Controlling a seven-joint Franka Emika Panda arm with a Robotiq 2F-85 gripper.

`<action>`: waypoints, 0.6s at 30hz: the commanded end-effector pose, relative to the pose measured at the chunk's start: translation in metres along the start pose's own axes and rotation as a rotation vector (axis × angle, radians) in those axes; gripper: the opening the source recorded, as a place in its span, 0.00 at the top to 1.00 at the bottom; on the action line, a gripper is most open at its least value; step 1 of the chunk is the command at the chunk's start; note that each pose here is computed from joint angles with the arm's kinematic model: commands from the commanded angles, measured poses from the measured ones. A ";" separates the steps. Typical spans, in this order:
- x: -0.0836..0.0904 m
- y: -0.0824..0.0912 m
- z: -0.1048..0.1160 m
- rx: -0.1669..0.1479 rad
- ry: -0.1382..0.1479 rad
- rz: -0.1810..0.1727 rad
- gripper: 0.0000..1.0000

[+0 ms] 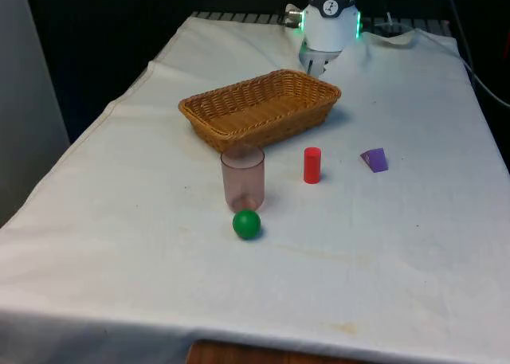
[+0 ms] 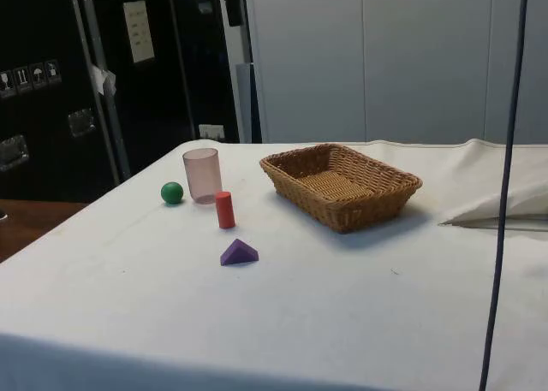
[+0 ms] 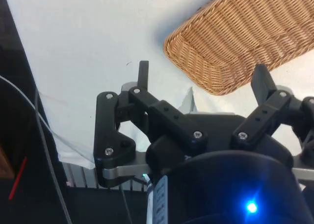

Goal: Pick up the triangular block and place it into the basket.

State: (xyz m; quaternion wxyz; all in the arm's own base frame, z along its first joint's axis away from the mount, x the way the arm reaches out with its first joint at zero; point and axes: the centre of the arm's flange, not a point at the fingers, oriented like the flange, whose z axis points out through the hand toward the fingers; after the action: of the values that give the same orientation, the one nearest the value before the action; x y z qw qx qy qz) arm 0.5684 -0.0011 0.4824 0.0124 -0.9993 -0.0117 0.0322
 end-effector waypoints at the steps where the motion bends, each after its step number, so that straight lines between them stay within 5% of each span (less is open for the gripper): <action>1: 0.001 -0.001 0.000 -0.001 0.000 -0.001 0.00; 18: 0.000 -0.037 0.008 -0.046 0.013 -0.027 0.00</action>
State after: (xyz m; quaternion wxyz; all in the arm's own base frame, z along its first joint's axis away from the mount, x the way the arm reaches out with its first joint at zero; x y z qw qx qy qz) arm 0.5686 0.0330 0.4746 -0.0045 -0.9991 -0.0257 0.0338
